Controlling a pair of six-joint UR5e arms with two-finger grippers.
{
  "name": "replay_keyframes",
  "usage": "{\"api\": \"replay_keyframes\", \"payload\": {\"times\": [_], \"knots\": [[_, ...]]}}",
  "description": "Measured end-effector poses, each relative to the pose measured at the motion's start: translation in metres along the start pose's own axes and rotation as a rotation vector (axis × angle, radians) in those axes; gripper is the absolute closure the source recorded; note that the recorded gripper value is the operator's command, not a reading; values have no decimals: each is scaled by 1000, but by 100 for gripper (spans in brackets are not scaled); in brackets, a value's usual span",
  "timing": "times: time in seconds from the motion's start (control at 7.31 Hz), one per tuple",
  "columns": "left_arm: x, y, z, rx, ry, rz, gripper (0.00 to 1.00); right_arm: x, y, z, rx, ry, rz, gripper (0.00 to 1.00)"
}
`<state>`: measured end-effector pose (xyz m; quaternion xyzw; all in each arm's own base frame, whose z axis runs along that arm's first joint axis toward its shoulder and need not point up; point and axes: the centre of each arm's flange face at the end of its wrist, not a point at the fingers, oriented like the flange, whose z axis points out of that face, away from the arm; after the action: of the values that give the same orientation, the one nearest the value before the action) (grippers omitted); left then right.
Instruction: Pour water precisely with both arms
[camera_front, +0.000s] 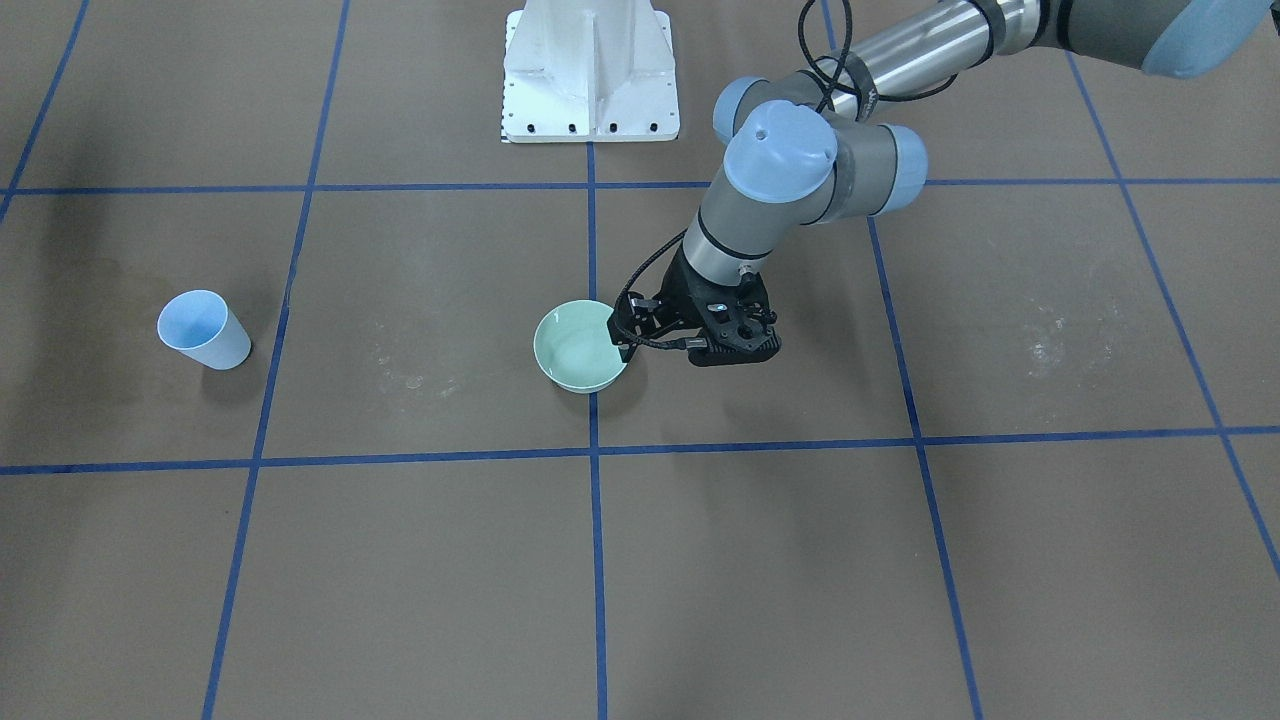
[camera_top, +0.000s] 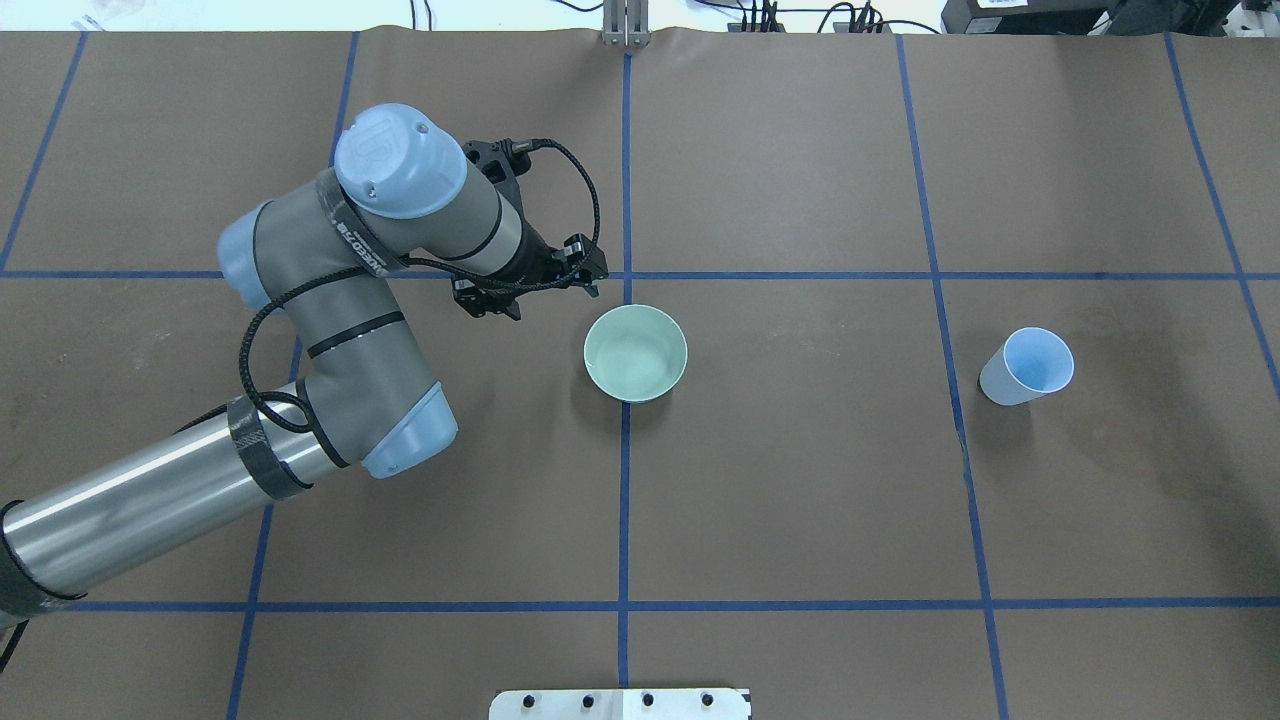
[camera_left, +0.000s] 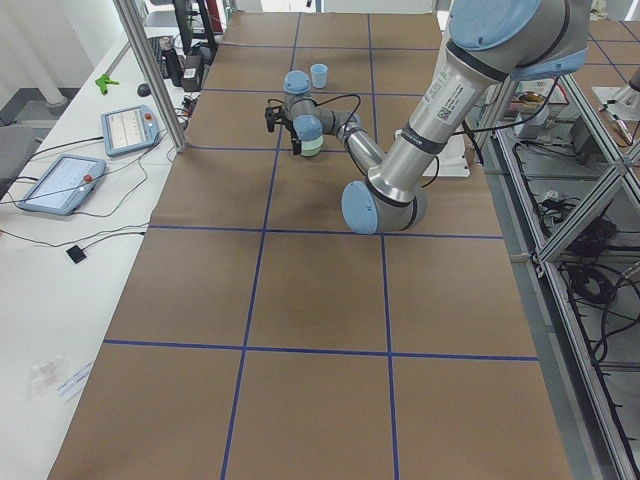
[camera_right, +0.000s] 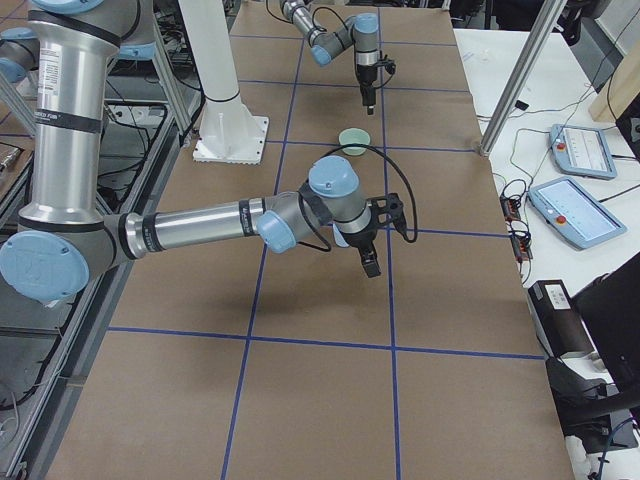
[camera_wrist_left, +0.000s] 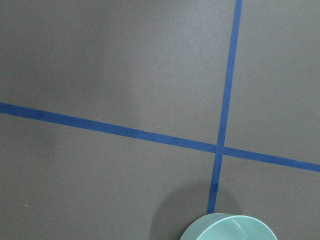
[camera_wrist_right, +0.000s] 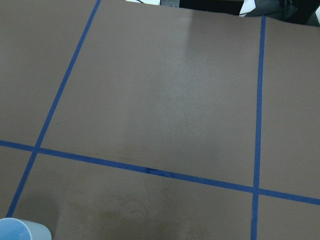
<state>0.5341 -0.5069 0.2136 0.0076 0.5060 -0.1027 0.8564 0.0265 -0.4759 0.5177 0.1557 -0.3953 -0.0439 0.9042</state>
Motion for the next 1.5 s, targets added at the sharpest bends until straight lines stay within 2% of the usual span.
{"api": "replay_keyframes", "payload": {"times": [0.14, 0.27, 0.41, 0.55, 0.68, 0.82, 1.5], "knots": [[2, 12, 14, -17, -12, 6, 0, 7, -12, -2, -74, -9, -7, 1], [3, 24, 27, -32, -25, 12, 2, 11, -15, -1, -126, -13, -13, 1], [3, 34, 38, -44, -37, 18, 12, 15, -14, 2, -156, -14, -17, 1], [7, 42, 47, -52, -44, 24, 36, 19, -11, 5, -174, -10, -14, 1], [16, 47, 53, -58, -47, 26, 80, 23, -10, 8, -185, -8, -9, 1], [25, 48, 57, -61, -49, 23, 100, 26, -7, 11, -191, -7, -4, 1], [33, 27, 44, -48, -85, -15, 100, 31, 0, 14, -203, -7, 6, 1]]}}
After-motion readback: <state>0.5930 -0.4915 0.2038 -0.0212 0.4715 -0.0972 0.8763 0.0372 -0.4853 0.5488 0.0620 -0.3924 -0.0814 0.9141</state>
